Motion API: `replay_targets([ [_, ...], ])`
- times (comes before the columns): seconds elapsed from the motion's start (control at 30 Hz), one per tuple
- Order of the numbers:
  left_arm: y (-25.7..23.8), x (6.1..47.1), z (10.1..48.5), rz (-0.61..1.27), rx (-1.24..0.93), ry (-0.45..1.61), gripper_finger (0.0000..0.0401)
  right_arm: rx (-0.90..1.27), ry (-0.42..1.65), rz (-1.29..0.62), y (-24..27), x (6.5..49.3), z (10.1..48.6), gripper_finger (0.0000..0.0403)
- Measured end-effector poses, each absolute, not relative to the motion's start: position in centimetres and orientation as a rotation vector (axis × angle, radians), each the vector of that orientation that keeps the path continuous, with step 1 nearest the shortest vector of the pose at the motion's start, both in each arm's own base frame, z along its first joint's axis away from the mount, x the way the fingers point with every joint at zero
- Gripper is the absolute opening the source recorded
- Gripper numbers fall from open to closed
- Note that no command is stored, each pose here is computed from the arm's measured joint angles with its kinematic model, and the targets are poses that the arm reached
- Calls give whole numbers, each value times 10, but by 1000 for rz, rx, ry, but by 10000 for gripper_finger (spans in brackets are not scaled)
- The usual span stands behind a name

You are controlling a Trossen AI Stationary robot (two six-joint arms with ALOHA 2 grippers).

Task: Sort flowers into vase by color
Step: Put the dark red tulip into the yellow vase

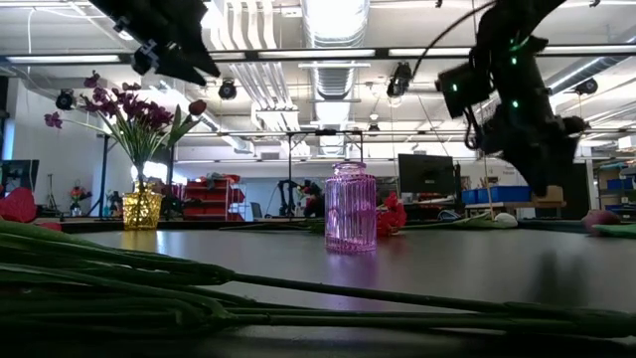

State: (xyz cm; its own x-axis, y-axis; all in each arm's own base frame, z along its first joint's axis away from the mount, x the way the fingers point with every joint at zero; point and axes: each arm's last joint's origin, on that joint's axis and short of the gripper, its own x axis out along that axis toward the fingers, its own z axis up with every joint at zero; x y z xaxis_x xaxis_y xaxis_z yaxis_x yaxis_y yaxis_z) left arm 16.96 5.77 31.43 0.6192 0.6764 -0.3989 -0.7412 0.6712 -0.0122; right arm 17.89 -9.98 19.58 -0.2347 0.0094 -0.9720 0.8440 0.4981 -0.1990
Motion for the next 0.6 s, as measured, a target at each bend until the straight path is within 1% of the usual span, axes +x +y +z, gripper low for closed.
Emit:
replay_targets([
  [0.1,46,173,307,732,-182,314,211,779,1706,-986,-98,174,178,326],
  [0.27,35,172,298,665,-137,338,211,795,1814,-1026,-95,167,152,324],
  [0.33,33,171,296,654,-134,340,211,805,1857,-1046,-93,162,143,316],
  [0.43,30,169,297,638,-132,337,211,821,1898,-1052,-89,155,132,289],
  [0.6,27,163,301,622,-135,310,211,884,1891,-1040,-86,145,119,226],
])
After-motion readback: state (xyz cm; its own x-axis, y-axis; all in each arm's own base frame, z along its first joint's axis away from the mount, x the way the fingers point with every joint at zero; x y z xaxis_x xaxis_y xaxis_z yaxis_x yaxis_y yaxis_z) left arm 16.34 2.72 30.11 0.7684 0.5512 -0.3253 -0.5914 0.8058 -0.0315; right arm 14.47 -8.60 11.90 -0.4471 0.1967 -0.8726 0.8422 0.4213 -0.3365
